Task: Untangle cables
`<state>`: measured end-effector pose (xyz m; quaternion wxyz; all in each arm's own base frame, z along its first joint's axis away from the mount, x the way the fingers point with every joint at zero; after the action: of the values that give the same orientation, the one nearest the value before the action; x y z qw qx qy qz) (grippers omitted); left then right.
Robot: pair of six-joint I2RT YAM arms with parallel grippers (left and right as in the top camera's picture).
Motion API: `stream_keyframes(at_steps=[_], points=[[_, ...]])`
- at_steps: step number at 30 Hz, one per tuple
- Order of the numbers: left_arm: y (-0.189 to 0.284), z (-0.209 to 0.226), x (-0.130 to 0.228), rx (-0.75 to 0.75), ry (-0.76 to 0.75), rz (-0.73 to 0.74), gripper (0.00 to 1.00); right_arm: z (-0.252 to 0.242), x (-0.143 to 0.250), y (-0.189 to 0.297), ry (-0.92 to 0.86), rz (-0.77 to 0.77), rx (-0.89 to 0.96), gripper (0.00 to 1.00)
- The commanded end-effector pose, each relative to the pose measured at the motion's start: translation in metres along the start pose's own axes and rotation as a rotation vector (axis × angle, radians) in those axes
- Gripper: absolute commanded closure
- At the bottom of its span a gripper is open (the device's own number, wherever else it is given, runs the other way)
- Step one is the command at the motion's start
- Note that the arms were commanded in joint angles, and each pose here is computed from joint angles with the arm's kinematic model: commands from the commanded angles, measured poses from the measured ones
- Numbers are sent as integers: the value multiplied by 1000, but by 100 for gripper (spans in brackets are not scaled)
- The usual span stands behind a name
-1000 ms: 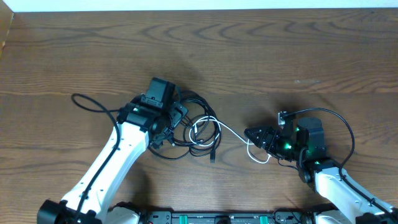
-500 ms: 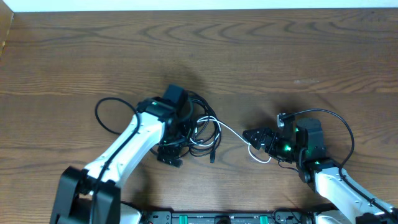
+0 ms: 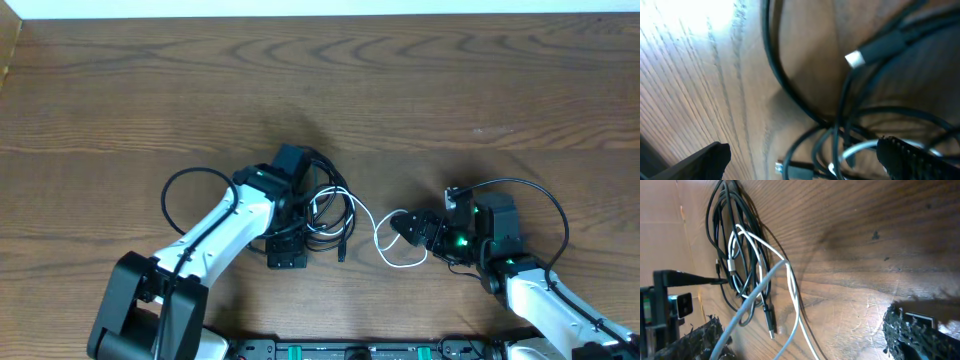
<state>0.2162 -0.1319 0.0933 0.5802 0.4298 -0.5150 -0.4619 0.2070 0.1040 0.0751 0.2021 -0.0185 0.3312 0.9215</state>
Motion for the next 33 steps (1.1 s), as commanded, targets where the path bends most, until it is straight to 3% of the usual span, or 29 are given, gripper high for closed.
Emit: stream_keyframes(at_steps=[1,8,21,27,33], points=[[-10,7,-8,-28,35,-53,3,2,-3,1,29,-13,0,1],[-20,-1,-12,27,26,-80,3,2,-3,1,29,-13,0,1],[-47,6,3,-30,-46,-98,6,2,-3,1,29,-12,0,1],[-51,7,3,-50,-45,-99,55,2,-3,1,29,-12,0,1],[-51,7,2,-51,-55,-108,92,1,-2,1,26,-9,2,1]])
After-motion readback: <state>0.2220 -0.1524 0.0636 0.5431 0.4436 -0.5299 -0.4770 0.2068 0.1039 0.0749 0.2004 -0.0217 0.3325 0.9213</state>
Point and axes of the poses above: each gripper's point midway between its finger pads, its own y axis back along the fingers, its own z axis along the line the jaws close on, x = y × z, the point moved 7 cm from there along y, back along the fingers, and after that the axes turned 2 degrees about y, right-handed, at the moved point
